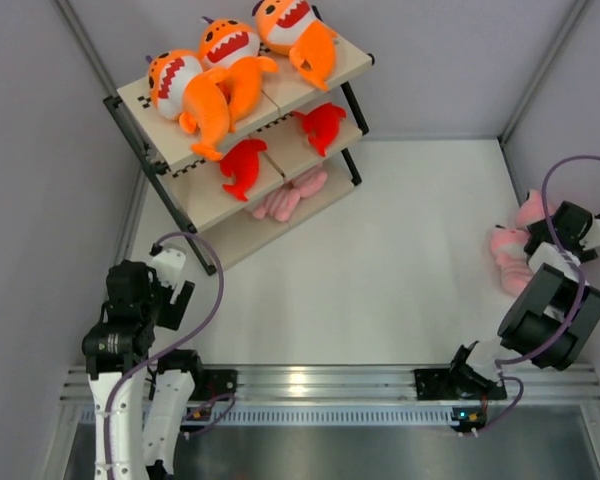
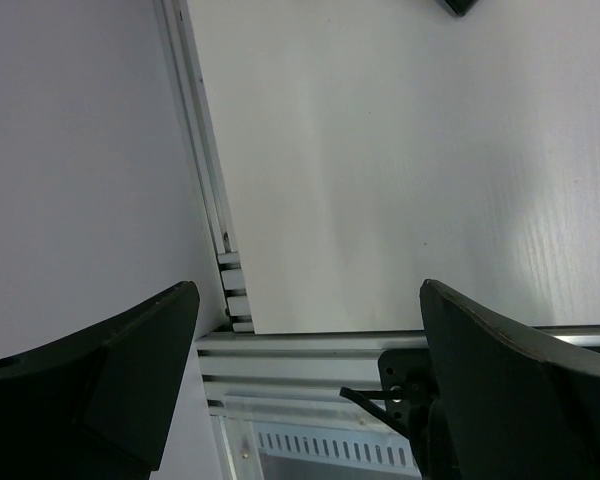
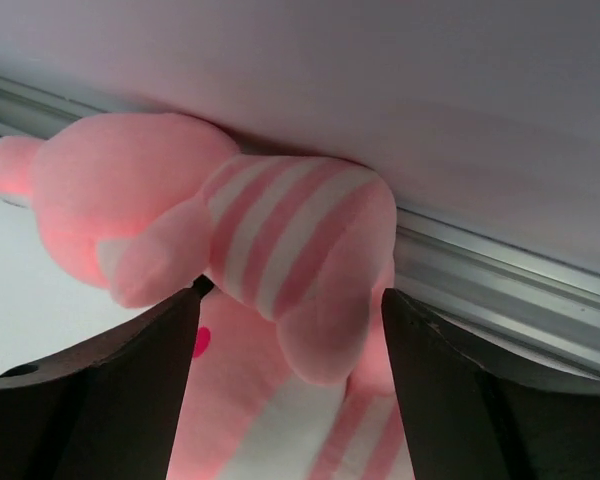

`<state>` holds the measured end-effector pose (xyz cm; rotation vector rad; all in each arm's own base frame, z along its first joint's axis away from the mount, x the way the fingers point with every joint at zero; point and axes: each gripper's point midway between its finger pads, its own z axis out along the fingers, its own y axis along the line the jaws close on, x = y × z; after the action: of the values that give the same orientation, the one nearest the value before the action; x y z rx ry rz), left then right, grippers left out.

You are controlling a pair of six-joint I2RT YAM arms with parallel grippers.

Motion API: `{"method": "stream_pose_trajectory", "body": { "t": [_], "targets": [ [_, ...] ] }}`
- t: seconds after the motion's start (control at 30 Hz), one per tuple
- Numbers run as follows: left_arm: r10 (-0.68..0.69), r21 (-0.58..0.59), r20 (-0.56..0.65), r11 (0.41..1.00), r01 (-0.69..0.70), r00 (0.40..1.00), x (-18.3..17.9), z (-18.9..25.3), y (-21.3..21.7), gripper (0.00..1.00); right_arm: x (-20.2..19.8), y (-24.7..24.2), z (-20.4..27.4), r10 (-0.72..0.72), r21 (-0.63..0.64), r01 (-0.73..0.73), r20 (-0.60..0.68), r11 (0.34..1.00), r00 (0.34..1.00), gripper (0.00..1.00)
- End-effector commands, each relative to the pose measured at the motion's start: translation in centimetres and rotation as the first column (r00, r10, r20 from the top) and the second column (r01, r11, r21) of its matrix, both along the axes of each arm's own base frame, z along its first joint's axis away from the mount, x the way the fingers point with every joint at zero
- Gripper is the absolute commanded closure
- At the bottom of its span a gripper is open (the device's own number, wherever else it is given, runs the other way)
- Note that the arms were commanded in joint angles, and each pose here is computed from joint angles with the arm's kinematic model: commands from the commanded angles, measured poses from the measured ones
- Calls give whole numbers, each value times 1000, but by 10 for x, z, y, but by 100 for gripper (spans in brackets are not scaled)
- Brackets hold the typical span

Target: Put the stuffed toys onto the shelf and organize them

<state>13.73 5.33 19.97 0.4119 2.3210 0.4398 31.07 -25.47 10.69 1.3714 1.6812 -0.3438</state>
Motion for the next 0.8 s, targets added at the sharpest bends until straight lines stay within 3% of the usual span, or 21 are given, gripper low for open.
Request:
{"method": "stream_pose_trajectory", "body": {
  "t": [0.0,0.03,0.13,0.17,0.27,0.5,0.67,0.73,0.77],
  "targets": [
    [7,26,49,1000,-8,999,7,18,4,2,23,-17,13,32,-34,-31,38,999,999,27],
    [11,27,49,1000,-13,999,6,18,5,2,23,-18,10,36,-29,-35,33,999,999,31],
    [2,22,51,1000,-3,999,5,17,3,2,26,-19,10,63,-23,-62,35,998,997,63],
    [-8,21,47,1000,7,999,4,16,2,2,26,-18,12,74,-33,-73,32,997,997,79],
    [-88,2,83,996,88,993,3,21,-10,2,23,-14,33,95,-63,-92,56,994,994,100],
    [-297,-65,217,946,318,930,-3,49,-52,1,5,17,131,130,-208,-89,193,974,972,100],
    [-345,-87,234,924,373,909,-5,50,-64,1,4,82,206,338,-346,-247,236,905,911,100],
    [-356,-81,235,920,383,904,-6,50,-64,1,7,114,211,460,-336,-377,213,863,862,100],
    [-359,-76,235,919,386,903,-6,50,-64,1,12,136,218,549,-332,-467,223,820,805,100]
  ]
}}
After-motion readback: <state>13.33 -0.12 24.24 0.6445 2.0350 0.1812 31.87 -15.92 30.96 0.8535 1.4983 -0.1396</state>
